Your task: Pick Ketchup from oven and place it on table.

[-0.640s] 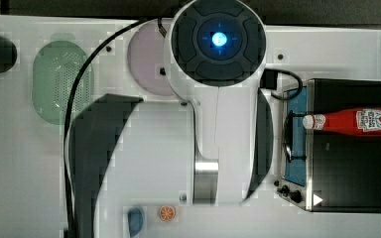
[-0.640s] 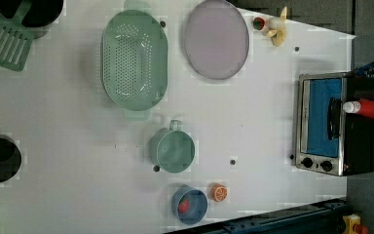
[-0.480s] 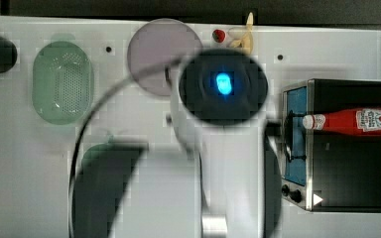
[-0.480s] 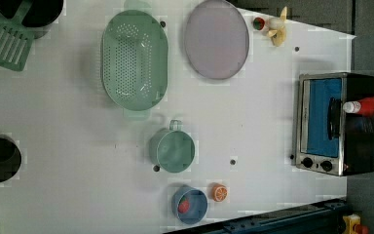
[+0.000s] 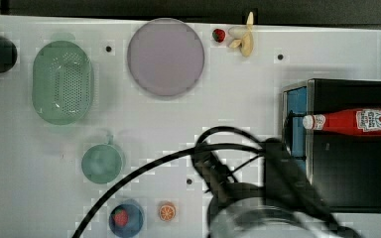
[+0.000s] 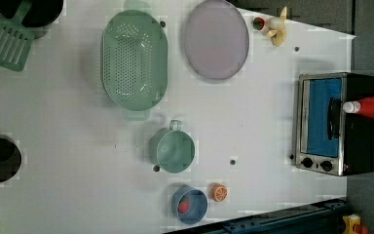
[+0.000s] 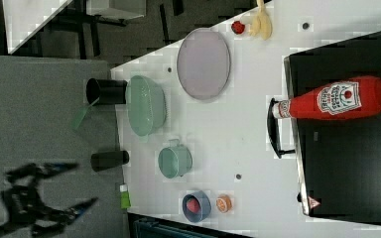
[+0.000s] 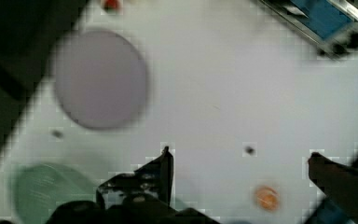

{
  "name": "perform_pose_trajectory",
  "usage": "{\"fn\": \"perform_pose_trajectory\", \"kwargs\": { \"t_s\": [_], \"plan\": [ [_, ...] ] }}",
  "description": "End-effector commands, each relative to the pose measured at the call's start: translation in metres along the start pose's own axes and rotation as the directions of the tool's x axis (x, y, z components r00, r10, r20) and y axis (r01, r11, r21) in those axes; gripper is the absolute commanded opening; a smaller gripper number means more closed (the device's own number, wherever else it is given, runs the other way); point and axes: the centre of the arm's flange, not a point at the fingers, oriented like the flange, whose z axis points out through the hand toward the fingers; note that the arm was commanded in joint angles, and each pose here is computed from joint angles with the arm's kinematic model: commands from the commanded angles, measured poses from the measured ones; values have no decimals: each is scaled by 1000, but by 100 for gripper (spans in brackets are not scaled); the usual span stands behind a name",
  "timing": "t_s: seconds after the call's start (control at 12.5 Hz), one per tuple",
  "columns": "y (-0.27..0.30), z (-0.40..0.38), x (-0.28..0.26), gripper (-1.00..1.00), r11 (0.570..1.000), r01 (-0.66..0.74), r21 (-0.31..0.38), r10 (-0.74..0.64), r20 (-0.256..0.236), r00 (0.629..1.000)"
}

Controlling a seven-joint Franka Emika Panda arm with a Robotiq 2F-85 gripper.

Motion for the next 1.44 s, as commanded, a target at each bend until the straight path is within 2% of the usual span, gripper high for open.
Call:
{"fn": "perform_pose_trajectory", "kwargs": {
  "t_s": [0.08,0.4,0.64,0.96,1.28,1.44],
  "plan": [
    [29,87,80,100,975,-186,-120,196,82,977],
    [82,126,162,100,933,-348,-92,353,46,934],
    [123,162,215,100,883,-460,-91,462,-3,887],
    [154,205,273,100,828,-548,-120,538,-106,836],
    [162,247,316,100,798,-584,-148,554,-201,808],
    [165,276,326,100,775,-619,-128,594,-188,782]
  ]
}}
